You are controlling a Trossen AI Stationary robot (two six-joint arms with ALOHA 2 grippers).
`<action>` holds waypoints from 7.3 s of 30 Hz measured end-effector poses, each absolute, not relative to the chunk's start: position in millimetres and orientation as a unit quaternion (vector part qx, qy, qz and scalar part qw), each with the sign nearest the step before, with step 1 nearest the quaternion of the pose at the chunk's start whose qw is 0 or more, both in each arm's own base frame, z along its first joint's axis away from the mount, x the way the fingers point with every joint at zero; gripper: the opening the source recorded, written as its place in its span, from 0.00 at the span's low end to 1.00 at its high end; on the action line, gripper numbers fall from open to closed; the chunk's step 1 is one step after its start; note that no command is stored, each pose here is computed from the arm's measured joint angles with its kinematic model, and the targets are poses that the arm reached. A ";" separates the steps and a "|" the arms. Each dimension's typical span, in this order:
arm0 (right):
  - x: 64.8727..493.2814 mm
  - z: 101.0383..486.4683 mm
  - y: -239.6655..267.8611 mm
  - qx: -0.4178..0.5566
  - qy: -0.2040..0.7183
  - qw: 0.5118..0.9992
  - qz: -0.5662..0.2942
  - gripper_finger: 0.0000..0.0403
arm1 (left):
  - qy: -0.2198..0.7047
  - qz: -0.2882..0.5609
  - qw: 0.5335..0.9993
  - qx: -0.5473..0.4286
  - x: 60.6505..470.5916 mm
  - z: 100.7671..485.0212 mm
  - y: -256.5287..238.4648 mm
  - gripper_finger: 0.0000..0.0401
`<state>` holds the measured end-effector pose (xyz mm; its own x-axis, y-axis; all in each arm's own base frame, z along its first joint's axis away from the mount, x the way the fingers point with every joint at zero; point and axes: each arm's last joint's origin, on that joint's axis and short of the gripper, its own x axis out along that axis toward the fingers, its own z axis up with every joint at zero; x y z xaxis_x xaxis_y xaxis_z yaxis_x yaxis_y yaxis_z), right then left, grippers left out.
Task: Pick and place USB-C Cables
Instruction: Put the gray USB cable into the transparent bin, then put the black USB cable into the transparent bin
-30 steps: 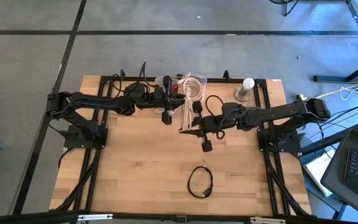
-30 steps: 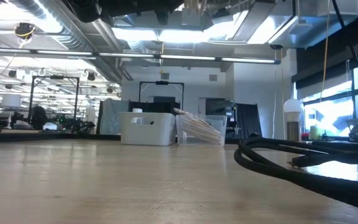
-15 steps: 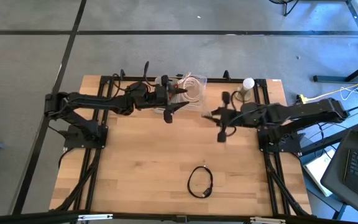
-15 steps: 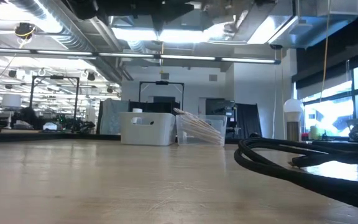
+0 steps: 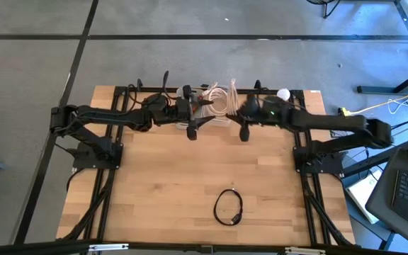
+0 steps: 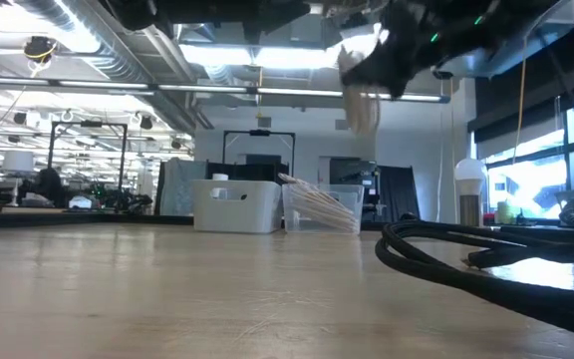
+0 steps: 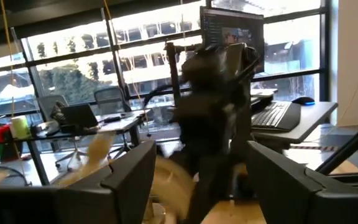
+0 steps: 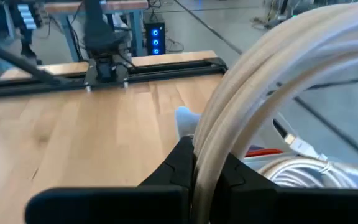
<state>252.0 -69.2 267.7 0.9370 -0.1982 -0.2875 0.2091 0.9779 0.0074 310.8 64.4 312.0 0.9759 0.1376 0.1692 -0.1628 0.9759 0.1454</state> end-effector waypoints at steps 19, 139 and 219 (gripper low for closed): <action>332.7 197.9 -162.2 0.159 0.223 0.953 -0.127 0.04 | -0.086 0.072 0.991 0.069 311.1 313.1 62.4 0.60; 224.9 261.9 77.7 0.148 0.448 0.878 0.079 0.47 | -0.047 0.054 0.996 0.050 313.9 305.0 53.9 0.60; 208.7 306.8 57.6 -0.124 0.342 0.873 -0.326 0.03 | -0.024 0.048 0.998 0.018 314.2 300.6 53.4 0.60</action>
